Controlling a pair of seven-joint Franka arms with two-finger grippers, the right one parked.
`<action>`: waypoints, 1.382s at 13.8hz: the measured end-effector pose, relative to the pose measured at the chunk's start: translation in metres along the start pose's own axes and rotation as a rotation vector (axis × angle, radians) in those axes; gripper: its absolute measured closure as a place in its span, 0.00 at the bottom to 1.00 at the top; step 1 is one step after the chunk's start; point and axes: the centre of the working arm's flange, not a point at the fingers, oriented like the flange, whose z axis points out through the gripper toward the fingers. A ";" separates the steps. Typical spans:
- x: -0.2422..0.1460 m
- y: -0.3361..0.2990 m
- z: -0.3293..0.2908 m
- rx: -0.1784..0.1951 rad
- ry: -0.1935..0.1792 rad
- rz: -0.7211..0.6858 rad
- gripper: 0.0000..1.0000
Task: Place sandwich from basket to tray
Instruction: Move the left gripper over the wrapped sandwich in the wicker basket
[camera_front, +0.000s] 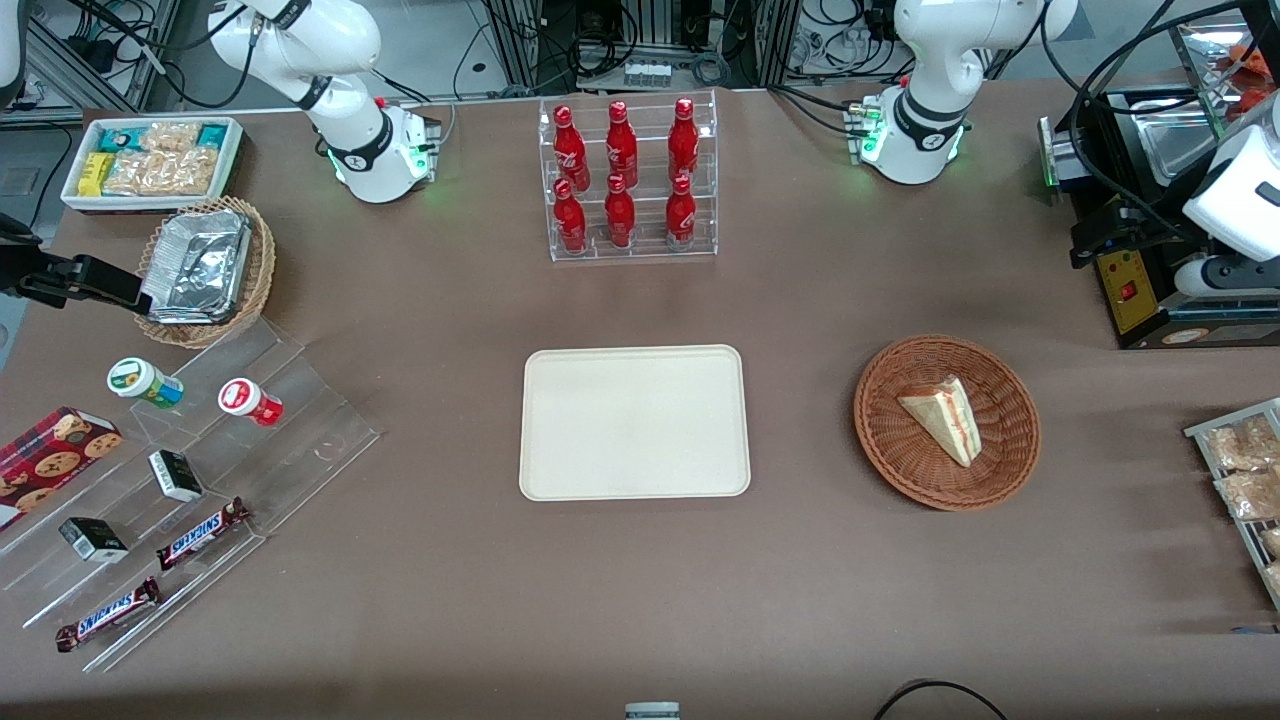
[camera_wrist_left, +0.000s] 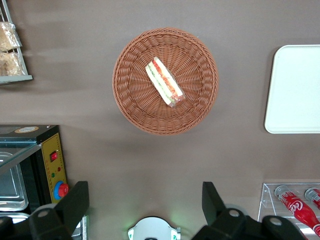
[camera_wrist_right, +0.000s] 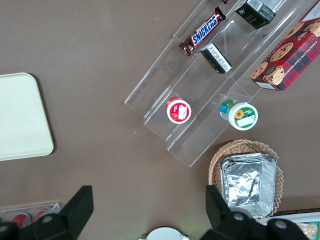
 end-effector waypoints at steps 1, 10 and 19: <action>0.001 0.000 0.000 0.000 -0.001 0.001 0.00; 0.039 -0.001 0.062 0.018 -0.039 -0.026 0.00; 0.058 0.007 0.234 -0.022 0.107 -0.517 0.00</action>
